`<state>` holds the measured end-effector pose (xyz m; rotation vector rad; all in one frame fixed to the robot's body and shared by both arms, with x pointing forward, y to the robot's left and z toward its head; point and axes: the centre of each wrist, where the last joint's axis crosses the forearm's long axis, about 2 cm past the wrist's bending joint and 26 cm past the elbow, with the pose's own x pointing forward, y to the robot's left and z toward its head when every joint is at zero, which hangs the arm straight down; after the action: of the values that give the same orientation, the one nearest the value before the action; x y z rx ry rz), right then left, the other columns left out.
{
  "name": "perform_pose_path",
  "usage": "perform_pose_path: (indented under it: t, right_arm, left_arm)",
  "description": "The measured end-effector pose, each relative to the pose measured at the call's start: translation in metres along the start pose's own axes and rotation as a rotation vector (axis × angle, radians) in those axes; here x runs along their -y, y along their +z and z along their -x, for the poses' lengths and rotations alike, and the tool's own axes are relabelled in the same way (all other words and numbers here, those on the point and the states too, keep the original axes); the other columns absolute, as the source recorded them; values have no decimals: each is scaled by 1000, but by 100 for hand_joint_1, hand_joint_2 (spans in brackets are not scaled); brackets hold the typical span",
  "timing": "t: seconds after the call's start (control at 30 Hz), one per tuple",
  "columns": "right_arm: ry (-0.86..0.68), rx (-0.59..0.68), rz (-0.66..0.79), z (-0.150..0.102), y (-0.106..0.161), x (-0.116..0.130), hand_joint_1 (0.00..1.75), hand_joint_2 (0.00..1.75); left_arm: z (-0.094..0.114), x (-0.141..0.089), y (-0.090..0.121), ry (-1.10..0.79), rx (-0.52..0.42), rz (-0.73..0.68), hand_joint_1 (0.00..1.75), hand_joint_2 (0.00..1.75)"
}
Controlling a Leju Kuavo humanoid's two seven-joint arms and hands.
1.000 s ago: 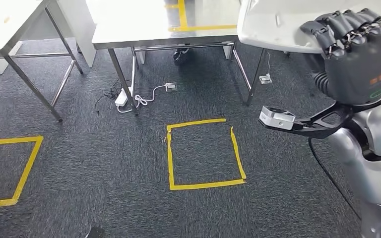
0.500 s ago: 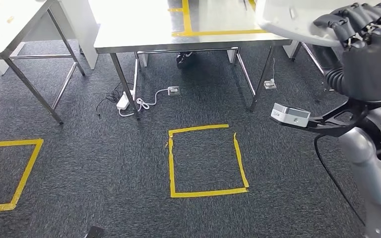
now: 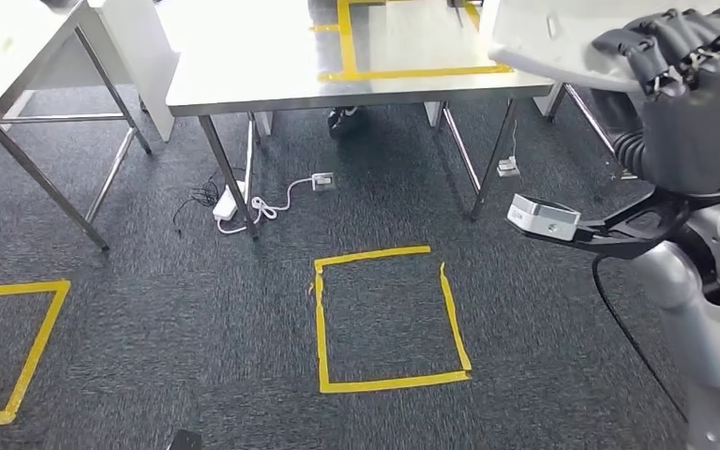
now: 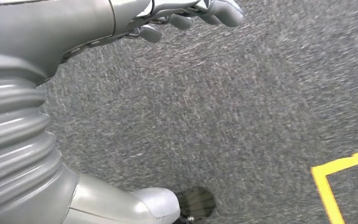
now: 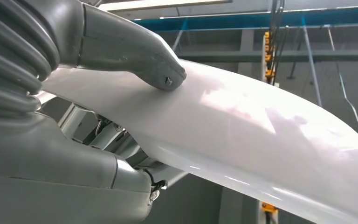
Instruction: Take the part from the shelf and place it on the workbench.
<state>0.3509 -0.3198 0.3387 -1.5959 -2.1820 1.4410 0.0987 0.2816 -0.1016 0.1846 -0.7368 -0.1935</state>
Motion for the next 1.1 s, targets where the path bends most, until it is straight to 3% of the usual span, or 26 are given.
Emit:
perform_pose_path:
  t: [1.1]
  right_arm:
    - [77, 10, -6, 8, 6, 0, 175, 175]
  left_arm:
    - [7, -12, 1, 8, -30, -33, 0, 175]
